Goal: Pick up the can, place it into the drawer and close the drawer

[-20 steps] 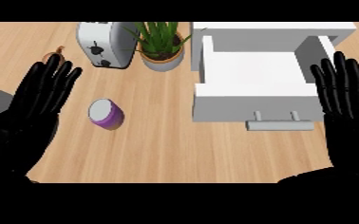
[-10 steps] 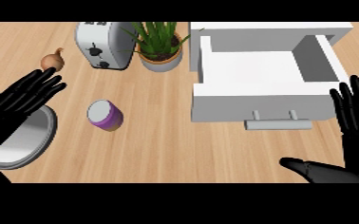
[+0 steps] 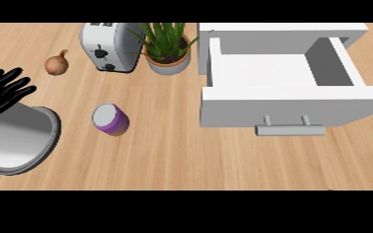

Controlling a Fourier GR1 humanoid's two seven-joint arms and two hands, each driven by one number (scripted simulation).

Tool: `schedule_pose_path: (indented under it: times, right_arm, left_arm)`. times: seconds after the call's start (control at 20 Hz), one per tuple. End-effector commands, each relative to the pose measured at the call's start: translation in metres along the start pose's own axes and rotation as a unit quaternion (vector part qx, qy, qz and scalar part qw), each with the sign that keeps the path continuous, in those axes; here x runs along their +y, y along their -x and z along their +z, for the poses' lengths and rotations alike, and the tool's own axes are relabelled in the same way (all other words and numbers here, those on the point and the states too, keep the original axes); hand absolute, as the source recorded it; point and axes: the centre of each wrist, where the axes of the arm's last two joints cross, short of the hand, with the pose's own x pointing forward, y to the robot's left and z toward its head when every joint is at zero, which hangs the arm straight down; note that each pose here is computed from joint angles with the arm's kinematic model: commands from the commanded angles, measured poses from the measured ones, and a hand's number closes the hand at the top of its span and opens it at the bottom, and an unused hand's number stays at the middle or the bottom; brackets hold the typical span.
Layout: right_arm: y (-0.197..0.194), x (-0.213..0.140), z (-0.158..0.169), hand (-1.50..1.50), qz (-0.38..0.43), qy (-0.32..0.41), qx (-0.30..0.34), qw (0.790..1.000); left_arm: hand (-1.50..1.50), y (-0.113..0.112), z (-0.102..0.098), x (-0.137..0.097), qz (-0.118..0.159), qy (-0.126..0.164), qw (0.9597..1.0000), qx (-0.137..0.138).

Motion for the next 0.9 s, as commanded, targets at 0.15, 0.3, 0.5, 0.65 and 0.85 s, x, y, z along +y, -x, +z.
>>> schedule_pose_path:
  times: [0.15, 0.3, 0.5, 0.65, 0.85]
  right_arm:
    - [-0.005, -0.023, 0.018, -1.50, -0.007, -0.006, 0.000, 1.000]
    - [-0.001, -0.032, 0.014, -1.50, -0.010, 0.004, -0.004, 1.000]
    - [-0.002, -0.034, 0.022, -1.50, -0.006, -0.011, 0.006, 1.000]
    - [-0.008, -0.035, 0.029, -1.50, -0.002, -0.013, 0.000, 1.000]
    - [-0.002, -0.045, 0.030, -1.50, -0.006, -0.006, -0.002, 1.000]
  left_arm:
    - [-1.50, -0.004, 0.008, 0.020, 0.045, -0.031, 0.9984, 0.016]
    - [-1.50, 0.005, 0.017, 0.027, 0.080, -0.030, 0.9960, 0.026]
    - [-1.50, 0.007, 0.001, 0.022, 0.111, -0.026, 0.9922, 0.050]
    - [-1.50, 0.020, -0.003, 0.016, 0.128, -0.029, 0.9903, 0.045]
    - [-1.50, 0.014, -0.017, 0.012, 0.143, -0.017, 0.9870, 0.071]
